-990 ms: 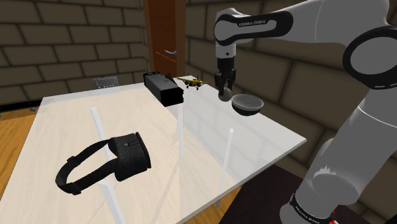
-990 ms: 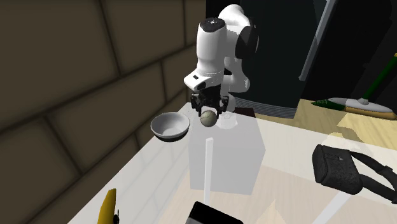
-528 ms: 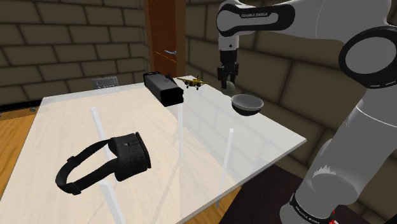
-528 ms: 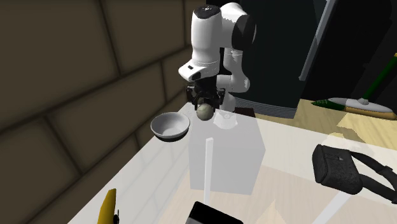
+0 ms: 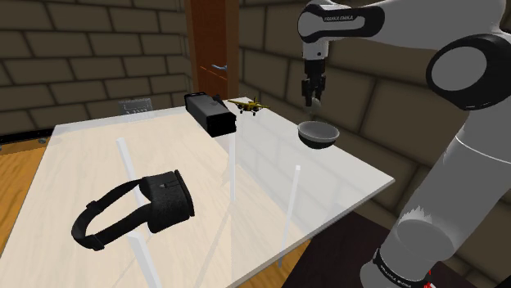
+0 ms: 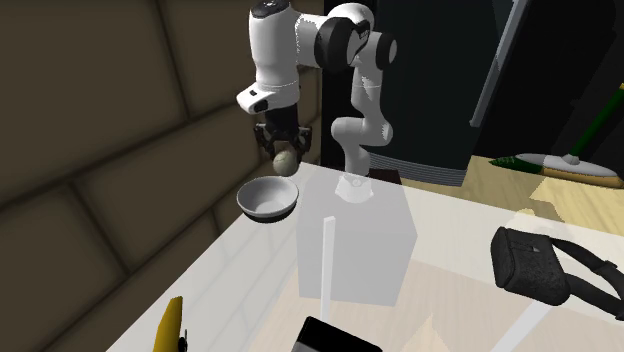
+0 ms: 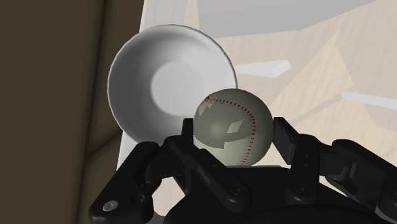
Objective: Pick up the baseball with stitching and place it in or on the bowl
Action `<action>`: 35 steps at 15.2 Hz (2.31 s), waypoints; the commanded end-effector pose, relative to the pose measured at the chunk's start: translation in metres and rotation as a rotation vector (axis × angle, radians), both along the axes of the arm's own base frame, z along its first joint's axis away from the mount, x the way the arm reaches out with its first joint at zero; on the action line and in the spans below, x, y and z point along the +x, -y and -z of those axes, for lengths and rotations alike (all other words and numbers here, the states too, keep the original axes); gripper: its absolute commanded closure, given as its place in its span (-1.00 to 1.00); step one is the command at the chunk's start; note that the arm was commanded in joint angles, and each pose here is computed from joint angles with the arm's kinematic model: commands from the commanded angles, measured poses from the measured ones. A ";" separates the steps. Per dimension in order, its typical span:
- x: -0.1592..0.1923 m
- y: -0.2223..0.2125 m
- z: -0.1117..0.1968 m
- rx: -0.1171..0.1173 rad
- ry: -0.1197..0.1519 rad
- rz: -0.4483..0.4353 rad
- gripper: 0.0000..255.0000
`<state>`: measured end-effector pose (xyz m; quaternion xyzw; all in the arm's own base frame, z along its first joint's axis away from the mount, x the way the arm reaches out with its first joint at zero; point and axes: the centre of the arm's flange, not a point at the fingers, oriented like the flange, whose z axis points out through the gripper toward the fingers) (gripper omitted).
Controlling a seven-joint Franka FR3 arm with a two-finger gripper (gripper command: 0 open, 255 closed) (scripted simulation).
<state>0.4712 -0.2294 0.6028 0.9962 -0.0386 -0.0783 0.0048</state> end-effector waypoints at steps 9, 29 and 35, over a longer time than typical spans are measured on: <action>-0.018 0.067 0.021 0.000 0.000 -0.002 1.00; -0.018 0.067 0.085 0.000 0.000 -0.002 1.00; -0.018 0.067 0.085 0.000 0.000 -0.002 -1.00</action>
